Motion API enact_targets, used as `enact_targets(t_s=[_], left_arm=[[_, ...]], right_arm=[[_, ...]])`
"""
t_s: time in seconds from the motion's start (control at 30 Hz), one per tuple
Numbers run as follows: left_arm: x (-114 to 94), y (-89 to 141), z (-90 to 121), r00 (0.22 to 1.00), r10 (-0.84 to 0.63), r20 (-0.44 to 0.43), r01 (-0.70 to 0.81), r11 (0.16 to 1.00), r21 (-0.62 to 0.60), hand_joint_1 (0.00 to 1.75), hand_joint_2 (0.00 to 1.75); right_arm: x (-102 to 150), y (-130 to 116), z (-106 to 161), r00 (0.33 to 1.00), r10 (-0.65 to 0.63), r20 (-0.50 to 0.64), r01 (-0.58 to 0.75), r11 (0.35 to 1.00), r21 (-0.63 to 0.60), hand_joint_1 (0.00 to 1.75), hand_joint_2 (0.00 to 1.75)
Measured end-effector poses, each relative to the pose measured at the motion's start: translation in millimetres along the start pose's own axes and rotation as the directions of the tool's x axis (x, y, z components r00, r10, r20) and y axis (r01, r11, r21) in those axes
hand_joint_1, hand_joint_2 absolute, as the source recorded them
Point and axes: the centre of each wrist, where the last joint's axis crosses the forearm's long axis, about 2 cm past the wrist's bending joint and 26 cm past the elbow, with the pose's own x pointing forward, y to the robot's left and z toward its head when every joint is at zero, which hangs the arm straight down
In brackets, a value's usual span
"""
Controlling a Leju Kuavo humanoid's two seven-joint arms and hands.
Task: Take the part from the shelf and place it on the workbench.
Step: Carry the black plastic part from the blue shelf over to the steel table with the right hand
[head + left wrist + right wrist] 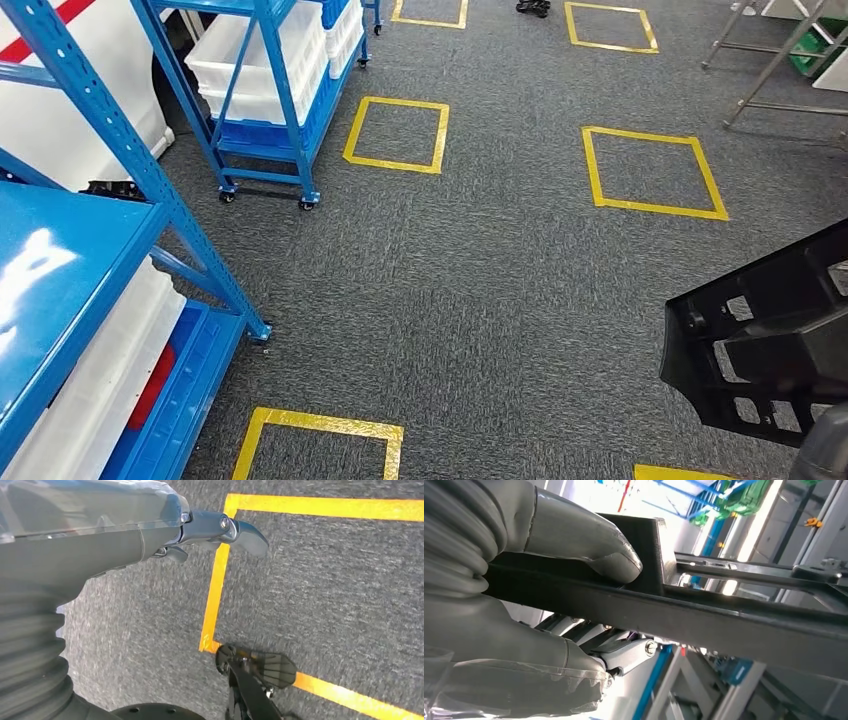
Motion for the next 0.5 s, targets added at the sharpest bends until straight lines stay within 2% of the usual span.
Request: enact_targets(t_s=[0.5], left_arm=[[4, -2, -1, 1.0, 0.001, 0.007, -0.001, 1.0, -0.004, 0.0, 1.75]], right_arm=[[2, 15, -4, 0.999, 0.024, 0.043, -0.023, 1.0, -0.01, 1.75, 1.75]])
